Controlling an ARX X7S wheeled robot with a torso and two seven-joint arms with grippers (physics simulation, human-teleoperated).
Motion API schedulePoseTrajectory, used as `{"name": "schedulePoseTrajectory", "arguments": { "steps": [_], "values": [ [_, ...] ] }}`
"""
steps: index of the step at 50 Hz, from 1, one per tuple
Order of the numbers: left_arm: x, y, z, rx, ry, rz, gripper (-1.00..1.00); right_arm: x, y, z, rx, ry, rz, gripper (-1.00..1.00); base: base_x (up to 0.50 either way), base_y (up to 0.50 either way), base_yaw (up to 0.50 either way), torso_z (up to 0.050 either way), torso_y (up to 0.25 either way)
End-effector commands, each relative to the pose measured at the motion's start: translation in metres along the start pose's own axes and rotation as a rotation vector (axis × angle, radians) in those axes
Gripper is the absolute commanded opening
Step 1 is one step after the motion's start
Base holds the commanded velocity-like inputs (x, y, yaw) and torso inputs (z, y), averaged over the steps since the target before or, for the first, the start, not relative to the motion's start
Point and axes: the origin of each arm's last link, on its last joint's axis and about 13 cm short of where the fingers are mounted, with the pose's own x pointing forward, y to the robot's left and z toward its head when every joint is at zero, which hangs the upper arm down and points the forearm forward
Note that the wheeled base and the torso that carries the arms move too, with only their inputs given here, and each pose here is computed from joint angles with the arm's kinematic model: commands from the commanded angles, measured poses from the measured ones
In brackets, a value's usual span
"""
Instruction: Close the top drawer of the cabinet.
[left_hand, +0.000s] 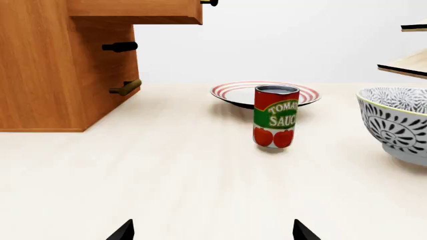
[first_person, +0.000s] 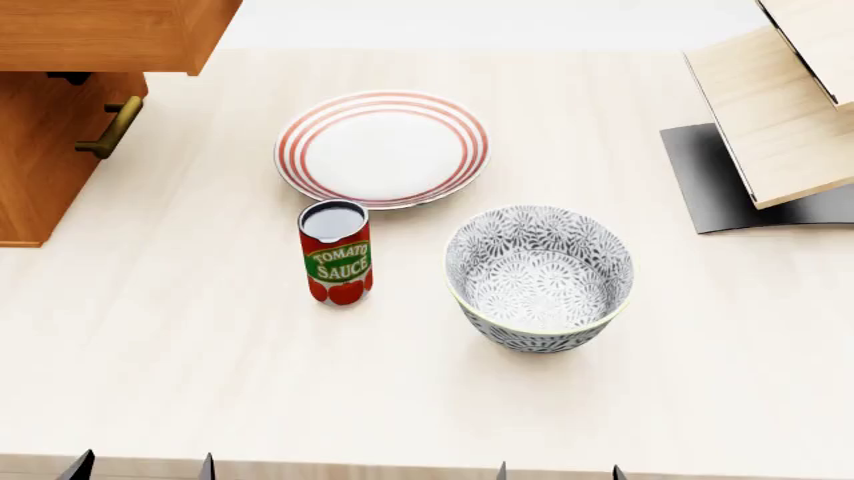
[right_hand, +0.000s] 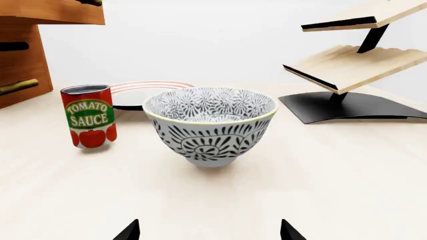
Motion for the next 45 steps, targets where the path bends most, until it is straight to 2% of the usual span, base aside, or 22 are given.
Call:
{"name": "schedulePoseTrajectory", "arguments": {
  "steps": [1,4,17,21,22,26,28,33,40,45],
  "values": [
    [0.0,0.0,0.0,0.0,0.0,0.0,1.0,0.0,0.0,0.0,0.0,0.0,0.0,1.0,0.0,0.0,0.0,0.0,0.0],
    [0.0,0.0,0.0,-0.002,-0.001,0.002,1.0,0.001,0.001,-0.002,-0.018,0.032,-0.017,1.0,0.0,0.0,0.0,0.0,0.0],
    [0.0,-0.001,0.001,-0.009,0.007,-0.011,1.0,0.0,0.003,0.0,-0.039,0.019,-0.005,1.0,0.0,0.0,0.0,0.0,0.0],
    [0.0,-0.001,0.005,-0.015,0.008,-0.007,1.0,-0.001,0.004,0.002,-0.069,0.014,-0.023,1.0,0.0,0.0,0.0,0.0,0.0],
    [0.003,0.0,0.029,-0.101,0.002,0.006,1.0,0.0,0.002,0.022,-0.035,-0.013,-0.051,1.0,0.0,0.0,0.0,0.0,0.0],
    [0.006,-0.006,0.06,-0.071,-0.023,-0.005,1.0,0.001,-0.001,0.055,-0.013,-0.037,-0.021,1.0,0.0,0.0,0.0,0.0,0.0],
    [0.008,-0.01,0.081,-0.061,-0.051,-0.014,1.0,0.004,-0.001,0.077,-0.031,-0.068,-0.025,1.0,0.0,0.0,0.0,0.0,0.0],
    [0.009,-0.012,0.116,-0.043,-0.088,-0.023,1.0,0.006,-0.001,0.115,-0.028,-0.118,-0.028,1.0,0.0,0.0,0.0,0.0,0.0],
    [0.001,-0.013,0.145,-0.065,-0.157,-0.03,1.0,0.0,-0.001,0.143,-0.049,-0.166,-0.043,1.0,0.0,0.0,0.0,0.0,0.0],
    [-0.002,-0.015,0.15,-0.069,-0.176,-0.035,1.0,-0.002,0.0,0.142,-0.063,-0.162,-0.04,1.0,0.0,0.0,0.0,0.0,0.0]
  ]
}}
